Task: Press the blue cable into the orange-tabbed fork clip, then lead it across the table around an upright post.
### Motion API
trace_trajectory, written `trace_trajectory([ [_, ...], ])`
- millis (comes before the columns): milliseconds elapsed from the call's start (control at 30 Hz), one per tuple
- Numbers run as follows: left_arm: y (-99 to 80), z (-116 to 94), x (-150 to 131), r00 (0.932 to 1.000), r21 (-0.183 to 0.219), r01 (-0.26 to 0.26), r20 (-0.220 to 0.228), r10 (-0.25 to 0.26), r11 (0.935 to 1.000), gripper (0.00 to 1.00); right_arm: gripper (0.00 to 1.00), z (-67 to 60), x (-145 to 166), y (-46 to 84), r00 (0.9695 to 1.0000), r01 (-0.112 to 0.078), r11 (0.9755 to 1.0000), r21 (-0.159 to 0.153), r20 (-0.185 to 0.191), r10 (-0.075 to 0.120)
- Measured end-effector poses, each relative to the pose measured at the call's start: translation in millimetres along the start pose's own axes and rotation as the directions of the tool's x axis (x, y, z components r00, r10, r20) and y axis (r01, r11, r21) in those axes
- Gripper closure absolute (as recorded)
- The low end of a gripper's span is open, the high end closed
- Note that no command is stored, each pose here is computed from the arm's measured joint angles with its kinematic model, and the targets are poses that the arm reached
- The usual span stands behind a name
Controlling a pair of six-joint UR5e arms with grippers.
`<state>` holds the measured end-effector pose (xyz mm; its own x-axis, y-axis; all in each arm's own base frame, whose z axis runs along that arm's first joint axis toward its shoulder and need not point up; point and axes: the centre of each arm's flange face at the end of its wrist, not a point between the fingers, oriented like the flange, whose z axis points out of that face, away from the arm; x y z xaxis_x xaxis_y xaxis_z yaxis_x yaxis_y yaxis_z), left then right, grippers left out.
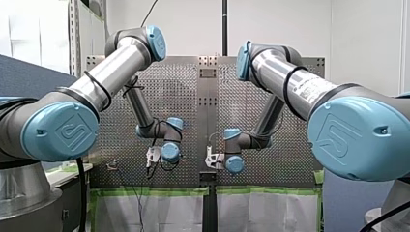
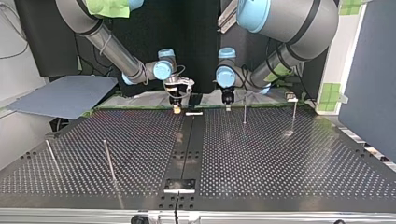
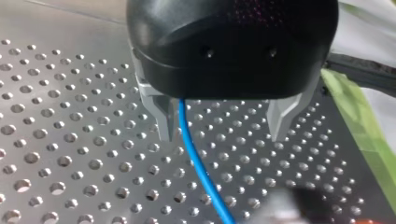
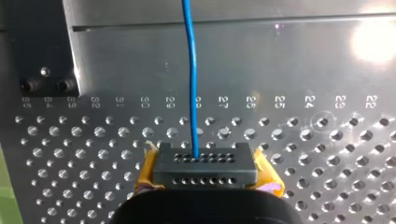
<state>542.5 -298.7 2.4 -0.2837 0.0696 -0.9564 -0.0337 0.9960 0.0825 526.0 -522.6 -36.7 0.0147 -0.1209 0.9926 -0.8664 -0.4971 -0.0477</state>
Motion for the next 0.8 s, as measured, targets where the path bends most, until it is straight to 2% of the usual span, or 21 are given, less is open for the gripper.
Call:
trace_trajectory([
  [300,-2.5,7,-10,1.0,0.001,0.003,0.007,-0.003,1.0,0.0,1.0,-1.4,-19,5.3,0.9997,0.002,1.0,-0.007,0.024,-0.001],
  [733,-3.7,7,-11,0.9998,-0.001,-0.014,0.015,0.014,0.9999,0.0,1.0,1.8,-19,7.4,0.9998,0.001,1.0,-0.009,0.02,-0.001],
  [767,-4.1,7,-11,0.9997,-0.001,-0.017,0.015,0.017,0.9998,0.15,1.0,1.8,-19,7.4,0.9998,0.001,1.0,-0.009,0.02,-0.001],
  [800,-4.6,7,-10,0.9996,0.0,-0.024,0.015,0.024,0.9997,0.15,1.0,1.8,-19,7.5,0.9998,0.001,1.0,-0.009,0.02,-0.001],
])
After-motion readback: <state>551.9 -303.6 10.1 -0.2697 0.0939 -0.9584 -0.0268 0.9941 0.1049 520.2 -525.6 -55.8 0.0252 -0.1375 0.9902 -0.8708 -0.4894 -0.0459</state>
